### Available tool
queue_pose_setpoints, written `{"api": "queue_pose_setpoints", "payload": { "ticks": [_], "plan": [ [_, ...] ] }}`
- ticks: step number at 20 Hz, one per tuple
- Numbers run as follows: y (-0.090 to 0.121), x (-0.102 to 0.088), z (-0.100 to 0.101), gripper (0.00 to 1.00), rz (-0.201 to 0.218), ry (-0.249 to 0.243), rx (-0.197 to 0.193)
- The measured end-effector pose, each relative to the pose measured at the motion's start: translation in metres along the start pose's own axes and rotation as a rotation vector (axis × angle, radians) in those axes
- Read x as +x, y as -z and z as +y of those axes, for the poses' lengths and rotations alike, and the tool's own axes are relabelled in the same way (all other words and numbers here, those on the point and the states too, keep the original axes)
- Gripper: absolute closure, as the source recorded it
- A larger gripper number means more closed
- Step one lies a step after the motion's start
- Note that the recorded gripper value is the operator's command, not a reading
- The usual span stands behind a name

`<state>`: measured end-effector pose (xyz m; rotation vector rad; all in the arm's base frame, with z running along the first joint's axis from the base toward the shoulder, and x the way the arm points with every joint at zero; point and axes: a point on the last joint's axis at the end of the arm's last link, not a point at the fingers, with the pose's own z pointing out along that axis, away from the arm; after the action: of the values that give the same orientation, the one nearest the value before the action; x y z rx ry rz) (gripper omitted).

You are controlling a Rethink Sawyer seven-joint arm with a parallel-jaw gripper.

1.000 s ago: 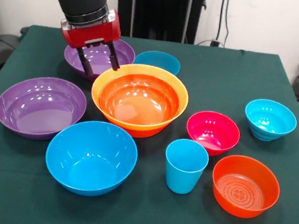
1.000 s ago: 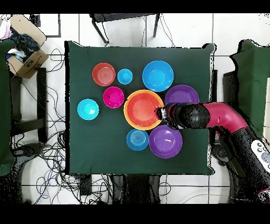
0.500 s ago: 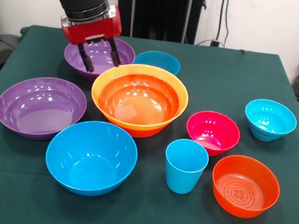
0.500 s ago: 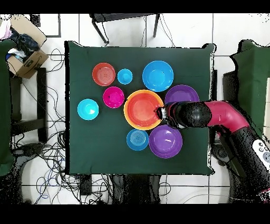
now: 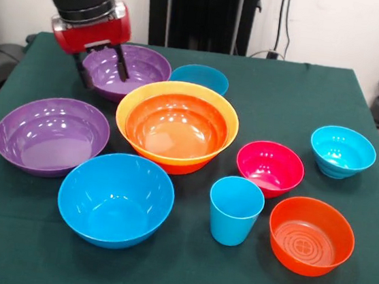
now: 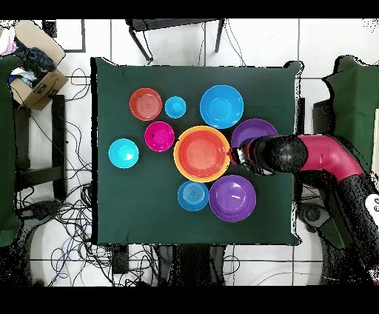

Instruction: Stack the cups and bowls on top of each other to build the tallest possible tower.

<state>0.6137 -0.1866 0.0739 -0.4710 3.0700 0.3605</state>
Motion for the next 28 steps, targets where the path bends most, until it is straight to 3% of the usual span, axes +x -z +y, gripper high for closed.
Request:
{"api": "queue_pose_setpoints", "payload": {
  "ticks": [3,4,7,11,17,18,22,23,25,28],
  "plan": [
    [0.006,0.000,-0.010,0.00,0.007,0.080,0.005],
    [0.012,-0.001,-0.018,0.00,0.006,0.146,0.008],
    [0.016,-0.003,-0.024,0.00,-0.005,0.203,0.013],
    [0.022,-0.015,-0.028,0.00,-0.022,0.217,0.020],
    [0.033,-0.059,-0.020,0.00,-0.059,0.229,0.046],
    [0.035,-0.082,-0.009,0.00,-0.072,0.245,0.055],
    [0.036,-0.111,0.012,0.00,-0.084,0.277,0.067],
    [0.035,-0.129,0.029,0.00,-0.090,0.301,0.070],
    [0.031,-0.148,0.050,0.00,-0.093,0.329,0.070],
    [0.024,-0.164,0.074,0.00,-0.091,0.360,0.072]
  ]
}}
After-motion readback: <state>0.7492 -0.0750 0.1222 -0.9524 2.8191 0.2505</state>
